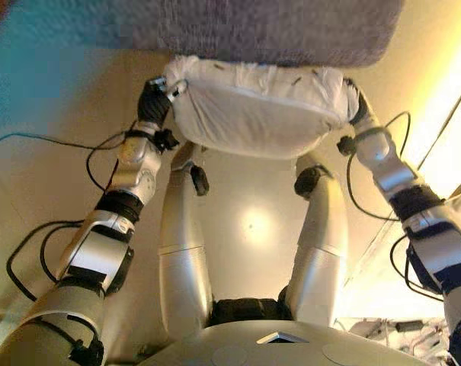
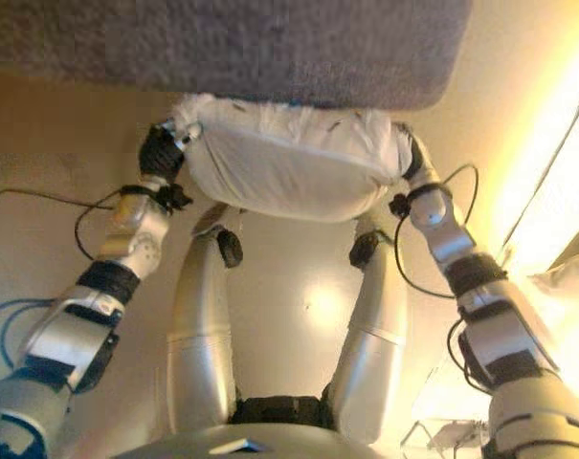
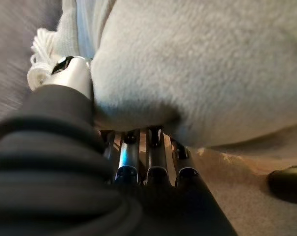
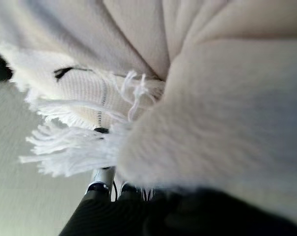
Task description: Pick up the cushion and take it to the sofa
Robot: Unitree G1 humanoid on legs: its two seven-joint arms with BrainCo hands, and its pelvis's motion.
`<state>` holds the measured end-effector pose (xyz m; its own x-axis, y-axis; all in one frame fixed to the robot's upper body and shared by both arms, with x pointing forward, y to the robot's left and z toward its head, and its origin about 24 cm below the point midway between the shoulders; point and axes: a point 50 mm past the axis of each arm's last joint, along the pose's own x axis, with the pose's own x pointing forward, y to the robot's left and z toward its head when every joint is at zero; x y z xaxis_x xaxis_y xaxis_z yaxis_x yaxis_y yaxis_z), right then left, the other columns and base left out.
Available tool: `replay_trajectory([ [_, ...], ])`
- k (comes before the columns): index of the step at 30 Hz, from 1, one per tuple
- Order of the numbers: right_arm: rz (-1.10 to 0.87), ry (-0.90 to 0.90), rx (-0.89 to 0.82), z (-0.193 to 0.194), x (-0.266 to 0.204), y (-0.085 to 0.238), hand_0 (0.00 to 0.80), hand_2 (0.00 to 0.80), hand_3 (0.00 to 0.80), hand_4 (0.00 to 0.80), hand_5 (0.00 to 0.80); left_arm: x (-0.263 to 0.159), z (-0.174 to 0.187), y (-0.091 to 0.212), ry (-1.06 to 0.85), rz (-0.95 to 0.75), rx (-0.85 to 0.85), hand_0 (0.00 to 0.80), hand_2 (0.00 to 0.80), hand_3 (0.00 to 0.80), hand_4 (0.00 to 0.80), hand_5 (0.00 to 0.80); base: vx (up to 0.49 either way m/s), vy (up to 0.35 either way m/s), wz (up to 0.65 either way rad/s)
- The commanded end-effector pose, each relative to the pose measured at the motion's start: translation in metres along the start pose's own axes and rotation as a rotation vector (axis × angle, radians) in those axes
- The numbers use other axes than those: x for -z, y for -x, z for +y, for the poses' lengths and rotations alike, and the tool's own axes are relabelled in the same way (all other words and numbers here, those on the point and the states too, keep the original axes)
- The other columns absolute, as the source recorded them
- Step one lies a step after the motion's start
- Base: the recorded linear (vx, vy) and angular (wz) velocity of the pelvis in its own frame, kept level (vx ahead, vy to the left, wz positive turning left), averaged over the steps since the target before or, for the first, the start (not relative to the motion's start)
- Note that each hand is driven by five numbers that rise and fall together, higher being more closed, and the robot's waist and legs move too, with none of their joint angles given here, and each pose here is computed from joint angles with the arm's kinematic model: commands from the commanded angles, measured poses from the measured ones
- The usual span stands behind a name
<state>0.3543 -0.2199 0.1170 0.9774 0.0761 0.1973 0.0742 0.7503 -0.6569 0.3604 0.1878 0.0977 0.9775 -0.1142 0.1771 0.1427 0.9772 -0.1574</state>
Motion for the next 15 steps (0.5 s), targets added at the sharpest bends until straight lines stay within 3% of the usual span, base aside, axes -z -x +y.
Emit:
replay_trajectory([
  [1, -0.253, -0.091, 0.067, -0.002, -0.044, 0.003, 0.8, 0.8, 0.8, 0.8, 0.8, -0.025, -0.04, 0.0, 0.037, -0.19, 0.213, 0.8, 0.8, 0.8, 0.8, 0.8, 0.043, -0.116, -0.02],
  [15, -0.16, -0.188, 0.029, 0.015, -0.008, 0.06, 0.8, 0.8, 0.8, 0.8, 0.8, 0.023, -0.016, 0.063, 0.185, -0.056, 0.164, 0.8, 0.8, 0.8, 0.8, 0.8, 0.023, -0.087, -0.03],
])
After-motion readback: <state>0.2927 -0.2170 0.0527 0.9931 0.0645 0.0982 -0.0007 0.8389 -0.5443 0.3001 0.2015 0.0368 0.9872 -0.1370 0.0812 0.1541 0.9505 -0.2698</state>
